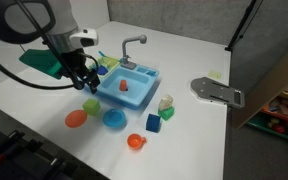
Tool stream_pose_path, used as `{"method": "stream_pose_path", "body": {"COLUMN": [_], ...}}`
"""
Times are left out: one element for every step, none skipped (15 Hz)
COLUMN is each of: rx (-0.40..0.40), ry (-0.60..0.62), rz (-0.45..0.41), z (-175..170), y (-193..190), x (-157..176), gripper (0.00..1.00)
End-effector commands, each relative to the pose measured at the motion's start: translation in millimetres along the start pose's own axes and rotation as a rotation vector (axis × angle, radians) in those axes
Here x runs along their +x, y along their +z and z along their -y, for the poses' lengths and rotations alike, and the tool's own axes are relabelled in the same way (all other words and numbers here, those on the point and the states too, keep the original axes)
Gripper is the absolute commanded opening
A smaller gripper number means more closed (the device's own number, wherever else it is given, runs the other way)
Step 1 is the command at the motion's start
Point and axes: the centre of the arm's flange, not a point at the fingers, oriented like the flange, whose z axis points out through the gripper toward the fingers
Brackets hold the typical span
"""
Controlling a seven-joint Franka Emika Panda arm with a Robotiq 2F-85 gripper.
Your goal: Put the light green object on the sink
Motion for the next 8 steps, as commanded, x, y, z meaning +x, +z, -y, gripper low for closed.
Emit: {"method": "stream_pose_path", "body": {"rx": [-0.026,-0.013,-0.011,-0.012,-0.012,-0.012,-0.012,-0.012], "ry": [0.046,0.047,0.028,0.027,0.027,0.027,0.027,0.027], "rz": [0.000,0.012,0.012,0.018,0.020,0.019,0.018,0.017], "z": [9.7,9.7,6.3,7.3,7.7,7.7,7.7,7.7], "y": [21.3,20.6,18.1,21.3,22.8,22.8,22.4,22.2], "x": [10.5,10.8,1.3,2.1,3.1,4.0,4.6,4.9], "gripper": [1.00,1.00,1.00,1.00,1.00,1.00,1.00,1.00]}}
